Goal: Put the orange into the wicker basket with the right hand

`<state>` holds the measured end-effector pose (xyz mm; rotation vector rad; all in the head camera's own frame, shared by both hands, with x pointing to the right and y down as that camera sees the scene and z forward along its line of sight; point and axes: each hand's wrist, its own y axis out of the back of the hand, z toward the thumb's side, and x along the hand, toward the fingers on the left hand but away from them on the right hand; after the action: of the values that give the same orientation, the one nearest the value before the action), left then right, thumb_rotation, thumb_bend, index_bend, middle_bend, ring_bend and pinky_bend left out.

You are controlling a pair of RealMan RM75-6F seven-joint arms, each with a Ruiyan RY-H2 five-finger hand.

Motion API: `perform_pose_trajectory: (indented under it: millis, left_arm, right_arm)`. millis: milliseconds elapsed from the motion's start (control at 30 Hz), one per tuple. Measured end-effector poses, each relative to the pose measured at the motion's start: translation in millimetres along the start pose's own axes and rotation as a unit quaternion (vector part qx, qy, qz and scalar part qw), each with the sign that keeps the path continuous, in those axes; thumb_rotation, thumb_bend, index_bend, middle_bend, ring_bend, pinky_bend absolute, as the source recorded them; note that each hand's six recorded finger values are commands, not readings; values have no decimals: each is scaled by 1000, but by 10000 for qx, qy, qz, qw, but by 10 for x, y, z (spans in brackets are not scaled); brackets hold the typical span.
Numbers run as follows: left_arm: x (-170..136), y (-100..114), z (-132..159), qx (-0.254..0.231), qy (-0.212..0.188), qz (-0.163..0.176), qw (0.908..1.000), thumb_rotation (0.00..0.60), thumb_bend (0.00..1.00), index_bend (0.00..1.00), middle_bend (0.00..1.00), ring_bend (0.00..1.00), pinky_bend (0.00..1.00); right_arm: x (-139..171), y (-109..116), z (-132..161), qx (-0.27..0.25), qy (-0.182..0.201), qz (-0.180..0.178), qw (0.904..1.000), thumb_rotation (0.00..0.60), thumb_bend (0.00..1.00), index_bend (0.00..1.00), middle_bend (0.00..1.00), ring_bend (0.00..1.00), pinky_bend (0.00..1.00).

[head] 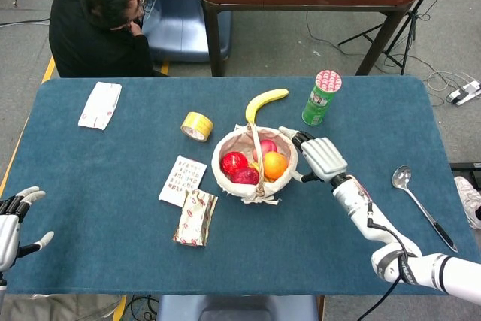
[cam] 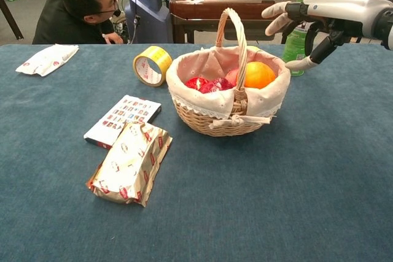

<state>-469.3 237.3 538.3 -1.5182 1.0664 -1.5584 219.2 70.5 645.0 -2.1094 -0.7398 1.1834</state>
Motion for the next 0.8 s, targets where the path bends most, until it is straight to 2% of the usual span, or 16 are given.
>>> perform_pose_trajectory:
  millis: [200,400,800]
  left_arm:
    - [-2,3,-1,-22,3,-1,10000,600,171,303,218,244,226]
    - [-2,5,-29,-20,35,0,10000,600,171,303,218,244,227]
    - [56,-22,12,-21,-48,-30,10000,600,171,303,218,244,226]
  right_arm:
    - [33,56,-18,54,29,-169,9998,600,291,0,56,81,362]
    - [263,125,-252,248,-219,-279,9991,600,291,0,66,81,362]
    - [1203,222,-883,565,-1126,-864,9883,600,292,0,94,94,362]
